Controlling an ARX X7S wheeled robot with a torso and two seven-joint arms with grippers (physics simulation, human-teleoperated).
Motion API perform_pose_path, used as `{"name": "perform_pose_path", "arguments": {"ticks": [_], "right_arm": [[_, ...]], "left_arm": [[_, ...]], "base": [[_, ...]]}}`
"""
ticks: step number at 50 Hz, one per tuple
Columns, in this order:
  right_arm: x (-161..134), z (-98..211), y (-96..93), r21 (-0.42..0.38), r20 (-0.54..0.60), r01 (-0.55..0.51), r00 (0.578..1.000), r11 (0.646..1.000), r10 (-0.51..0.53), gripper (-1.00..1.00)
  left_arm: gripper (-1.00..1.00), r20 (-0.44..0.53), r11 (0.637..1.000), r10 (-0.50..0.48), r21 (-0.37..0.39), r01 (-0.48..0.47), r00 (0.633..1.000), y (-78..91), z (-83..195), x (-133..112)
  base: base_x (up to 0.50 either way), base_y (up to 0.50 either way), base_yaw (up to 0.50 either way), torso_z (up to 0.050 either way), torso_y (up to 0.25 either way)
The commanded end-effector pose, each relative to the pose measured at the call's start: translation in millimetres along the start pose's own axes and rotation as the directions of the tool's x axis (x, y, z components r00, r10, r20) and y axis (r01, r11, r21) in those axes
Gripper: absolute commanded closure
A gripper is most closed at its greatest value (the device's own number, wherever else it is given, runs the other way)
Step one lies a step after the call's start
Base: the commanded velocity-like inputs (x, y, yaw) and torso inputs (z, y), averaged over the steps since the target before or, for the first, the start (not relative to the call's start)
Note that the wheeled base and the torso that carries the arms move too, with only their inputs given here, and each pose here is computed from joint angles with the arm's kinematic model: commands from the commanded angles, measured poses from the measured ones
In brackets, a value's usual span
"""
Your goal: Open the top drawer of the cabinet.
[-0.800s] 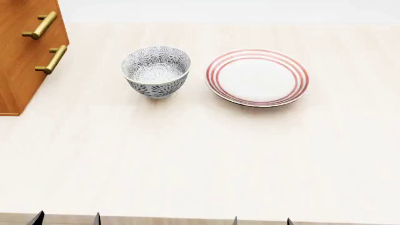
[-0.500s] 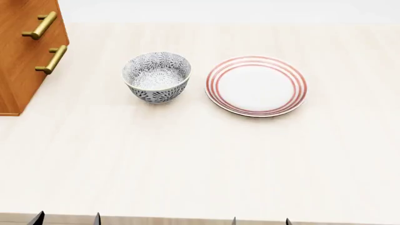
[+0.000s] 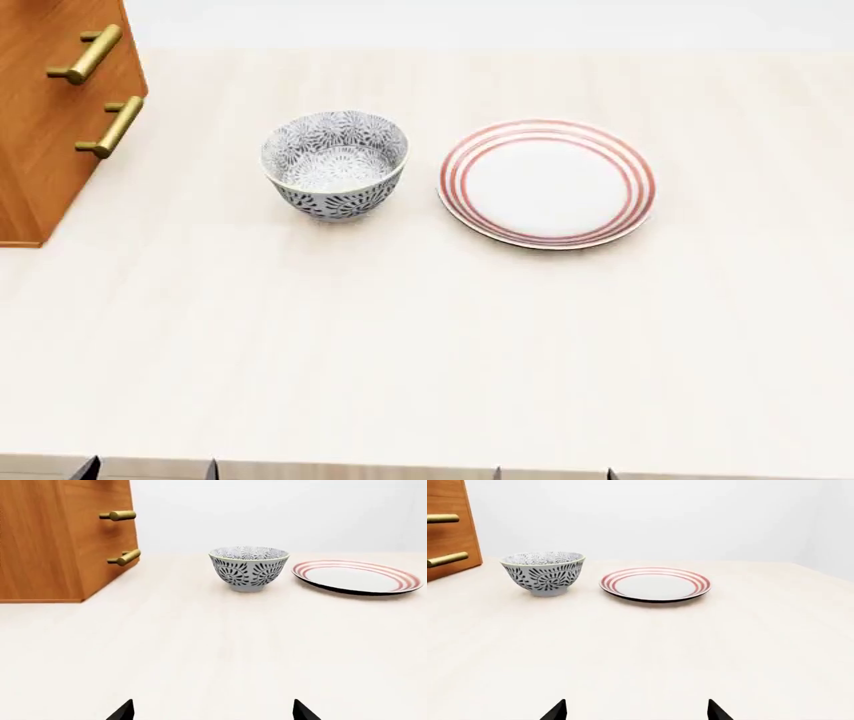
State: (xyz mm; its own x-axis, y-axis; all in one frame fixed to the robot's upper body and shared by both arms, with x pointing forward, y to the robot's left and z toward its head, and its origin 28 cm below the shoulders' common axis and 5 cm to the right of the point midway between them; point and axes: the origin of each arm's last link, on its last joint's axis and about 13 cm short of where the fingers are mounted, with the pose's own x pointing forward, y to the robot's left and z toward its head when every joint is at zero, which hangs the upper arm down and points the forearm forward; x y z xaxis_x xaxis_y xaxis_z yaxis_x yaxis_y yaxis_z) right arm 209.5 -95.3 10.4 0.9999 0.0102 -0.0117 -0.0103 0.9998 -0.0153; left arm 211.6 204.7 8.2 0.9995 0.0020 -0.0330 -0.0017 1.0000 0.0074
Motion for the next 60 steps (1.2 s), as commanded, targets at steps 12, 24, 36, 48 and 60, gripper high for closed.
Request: {"name": "perform_pose_path", "arguments": {"ticks": [12,24,36,48,60], "right_arm": [[0.6,0.0,0.1,0.004,0.003,0.001,1.0,1.0,-0.001,-1.0],[0.5,0.3,0.2,0.004,0.003,0.001,1.0,1.0,-0.001,-1.0],[0.5,0.9,-0.2,0.005,0.004,0.001,1.0,1.0,-0.001,-1.0],[0.2,3.1,0.1,0.027,0.024,-0.014,1.0,1.0,0.013,-1.0],[-0.8,5.7,1.0,0.037,0.053,-0.04,0.998,0.999,0.038,-1.0]], "left_arm": [[-1.0,-0.01,1.0,0.0,-0.005,0.0,1.0,0.1,1.7,-0.2],[-1.0,-0.009,1.0,-0.001,-0.002,0.001,1.0,0.1,2.1,-0.3],[-1.0,-0.008,1.0,-0.001,-0.002,0.001,1.0,-0.2,1.4,0.4],[-1.0,-0.009,1.0,-0.003,-0.004,0.003,1.0,-0.2,1.1,0.2],[-1.0,-0.01,1.0,-0.001,-0.002,0.001,1.0,0.1,1.6,-0.1]], "base": [[0.0,0.0,0.0,0.037,0.0],[0.0,0.0,0.0,0.05,0.0],[0.0,0.0,0.0,0.05,0.0],[0.0,0.0,0.0,0.029,0.0],[0.45,-0.07,0.0,0.0,0.0]]}}
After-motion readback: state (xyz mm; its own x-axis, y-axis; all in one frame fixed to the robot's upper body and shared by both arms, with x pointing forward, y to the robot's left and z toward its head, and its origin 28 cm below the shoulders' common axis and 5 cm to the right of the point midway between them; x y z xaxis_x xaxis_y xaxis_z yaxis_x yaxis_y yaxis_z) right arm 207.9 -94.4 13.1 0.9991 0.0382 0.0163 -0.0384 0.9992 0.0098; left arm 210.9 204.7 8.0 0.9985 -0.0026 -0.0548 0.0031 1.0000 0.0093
